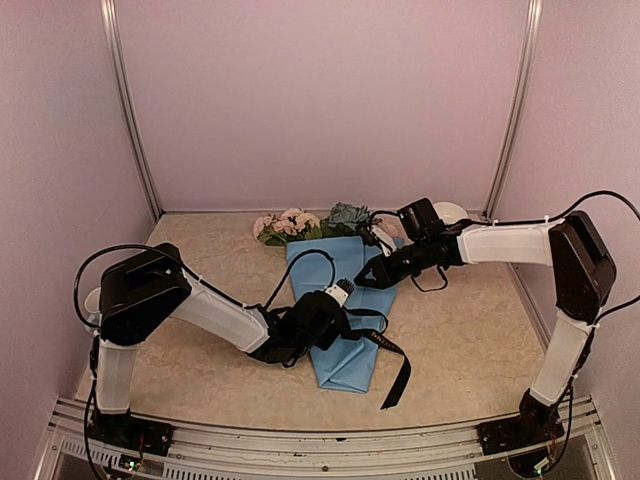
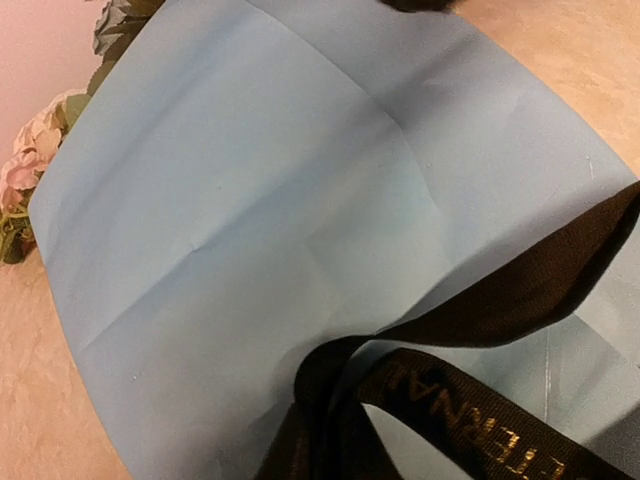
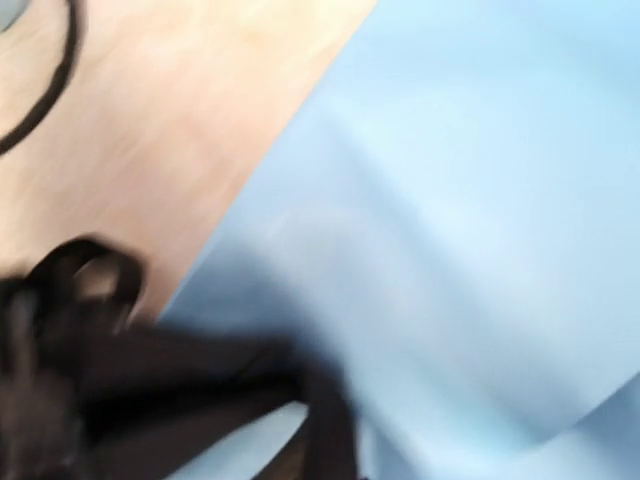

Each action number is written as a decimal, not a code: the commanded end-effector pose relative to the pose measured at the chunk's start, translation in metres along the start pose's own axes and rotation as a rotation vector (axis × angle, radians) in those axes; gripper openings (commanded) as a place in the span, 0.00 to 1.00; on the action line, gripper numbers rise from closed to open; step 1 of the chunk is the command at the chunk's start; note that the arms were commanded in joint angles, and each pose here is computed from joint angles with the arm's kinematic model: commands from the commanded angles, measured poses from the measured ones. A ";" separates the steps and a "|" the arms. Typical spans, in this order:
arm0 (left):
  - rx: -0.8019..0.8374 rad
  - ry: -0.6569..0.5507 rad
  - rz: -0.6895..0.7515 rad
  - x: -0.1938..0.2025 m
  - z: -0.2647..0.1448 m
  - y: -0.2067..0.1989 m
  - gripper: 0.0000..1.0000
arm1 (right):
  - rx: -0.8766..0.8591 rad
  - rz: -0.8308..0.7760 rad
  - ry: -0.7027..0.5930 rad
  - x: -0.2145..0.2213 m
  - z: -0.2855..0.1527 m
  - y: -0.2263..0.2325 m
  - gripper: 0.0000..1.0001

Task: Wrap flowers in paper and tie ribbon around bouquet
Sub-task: Cross the ribbon over the folded bouquet.

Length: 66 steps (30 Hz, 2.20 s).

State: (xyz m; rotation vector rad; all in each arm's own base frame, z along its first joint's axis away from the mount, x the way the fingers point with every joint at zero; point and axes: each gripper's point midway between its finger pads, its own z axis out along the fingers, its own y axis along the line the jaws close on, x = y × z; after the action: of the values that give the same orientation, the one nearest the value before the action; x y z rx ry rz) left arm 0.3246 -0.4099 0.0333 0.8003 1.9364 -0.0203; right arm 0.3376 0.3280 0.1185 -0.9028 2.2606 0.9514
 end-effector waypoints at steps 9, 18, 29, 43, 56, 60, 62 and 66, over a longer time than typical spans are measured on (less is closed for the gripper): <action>0.029 -0.052 -0.001 -0.006 -0.011 -0.005 0.00 | -0.064 0.008 0.144 0.007 0.063 -0.016 0.17; 0.066 -0.092 -0.037 -0.011 -0.018 -0.007 0.00 | -0.137 0.036 0.206 0.031 0.083 -0.009 0.31; 0.061 -0.141 -0.064 -0.026 -0.018 -0.002 0.00 | -0.333 0.040 0.177 0.045 0.072 0.026 0.32; 0.083 -0.139 -0.061 -0.023 -0.021 -0.006 0.06 | -0.393 0.077 0.085 0.033 0.048 0.036 0.32; 0.100 -0.163 -0.136 -0.033 -0.027 0.008 0.33 | -0.267 0.105 0.093 0.043 0.061 0.012 0.00; 0.079 -0.153 -0.129 -0.029 -0.025 0.011 0.25 | -0.253 0.095 0.091 0.045 0.057 0.012 0.00; 0.075 -0.137 -0.117 -0.024 -0.022 0.009 0.21 | -0.266 0.093 0.097 0.046 0.055 0.015 0.07; 0.059 -0.096 -0.096 -0.013 -0.012 0.007 0.22 | -0.235 0.069 0.084 0.045 0.045 0.017 0.15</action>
State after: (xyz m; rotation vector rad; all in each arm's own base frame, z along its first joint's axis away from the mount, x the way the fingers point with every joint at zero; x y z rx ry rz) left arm 0.3169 -0.4074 0.0583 0.7397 1.8743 -0.2032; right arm 0.3054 0.3599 0.0457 -0.9691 2.3512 1.3023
